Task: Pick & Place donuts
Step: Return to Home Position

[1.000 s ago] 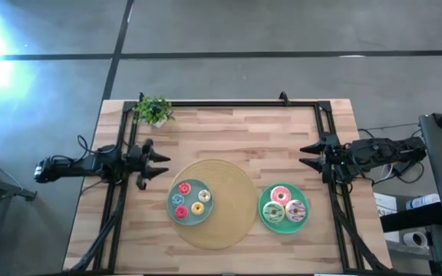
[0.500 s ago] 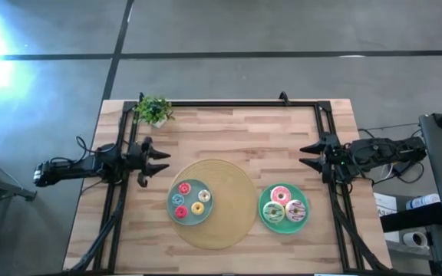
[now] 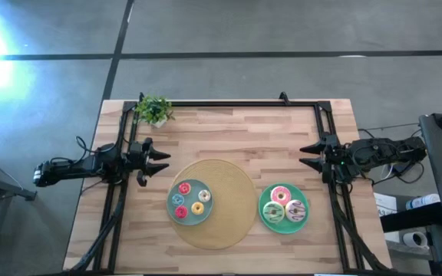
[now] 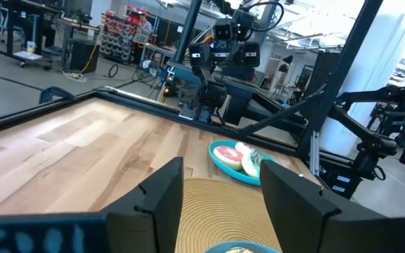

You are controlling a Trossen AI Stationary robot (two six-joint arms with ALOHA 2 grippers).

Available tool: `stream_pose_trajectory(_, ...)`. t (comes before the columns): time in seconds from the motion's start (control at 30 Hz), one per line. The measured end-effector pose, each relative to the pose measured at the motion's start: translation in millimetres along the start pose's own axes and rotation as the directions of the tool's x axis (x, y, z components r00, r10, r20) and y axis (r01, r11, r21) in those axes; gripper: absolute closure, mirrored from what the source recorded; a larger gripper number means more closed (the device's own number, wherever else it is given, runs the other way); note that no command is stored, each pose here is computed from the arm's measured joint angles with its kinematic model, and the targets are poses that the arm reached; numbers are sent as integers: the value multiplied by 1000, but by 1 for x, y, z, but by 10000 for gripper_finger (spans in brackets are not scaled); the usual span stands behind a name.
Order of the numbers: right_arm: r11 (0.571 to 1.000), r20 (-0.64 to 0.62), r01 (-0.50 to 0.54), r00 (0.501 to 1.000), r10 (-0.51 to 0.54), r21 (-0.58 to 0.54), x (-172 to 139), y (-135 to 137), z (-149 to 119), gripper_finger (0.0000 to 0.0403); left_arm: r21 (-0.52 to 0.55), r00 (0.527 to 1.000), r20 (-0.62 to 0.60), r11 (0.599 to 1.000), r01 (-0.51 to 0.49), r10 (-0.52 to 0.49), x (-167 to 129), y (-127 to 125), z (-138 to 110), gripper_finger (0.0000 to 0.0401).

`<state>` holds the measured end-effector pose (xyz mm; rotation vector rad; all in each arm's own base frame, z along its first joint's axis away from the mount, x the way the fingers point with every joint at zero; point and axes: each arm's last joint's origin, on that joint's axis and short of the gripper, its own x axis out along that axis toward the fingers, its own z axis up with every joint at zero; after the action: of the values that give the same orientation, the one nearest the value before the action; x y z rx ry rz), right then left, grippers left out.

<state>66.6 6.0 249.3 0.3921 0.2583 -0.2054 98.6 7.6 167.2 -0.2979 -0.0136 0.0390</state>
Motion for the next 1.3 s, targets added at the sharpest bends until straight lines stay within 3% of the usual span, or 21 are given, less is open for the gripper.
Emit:
stream_pose_trajectory(0.5,1000,0,0,1000,0,0,0,0,0,181,-1,1000,0,1000,0,0,0,0,0,238)
stream_pose_trajectory(0.63,999,10,-4,1000,5,-50,0,1,1,181,-1,1000,0,1000,0,0,0,0,0,238)
stream_pose_trajectory(0.73,997,66,-27,997,32,-73,0,3,7,181,-1,1000,0,1000,0,0,0,0,0,238)
stream_pose_trajectory(0.9,972,243,4,968,55,-236,6,6,16,181,-1,1000,0,1000,-1,1,0,0,0,238)
stream_pose_trajectory(1.0,951,297,-27,947,123,-308,15,6,12,181,-1,1000,0,1000,-1,1,0,0,0,238)
stream_pose_trajectory(1.17,909,278,-210,906,320,-360,34,4,-12,181,-1,1000,0,1000,0,0,0,0,0,238)
stream_pose_trajectory(1.3,891,291,-257,880,376,-373,44,1,-28,181,-1,1000,0,1000,0,0,0,0,0,238)
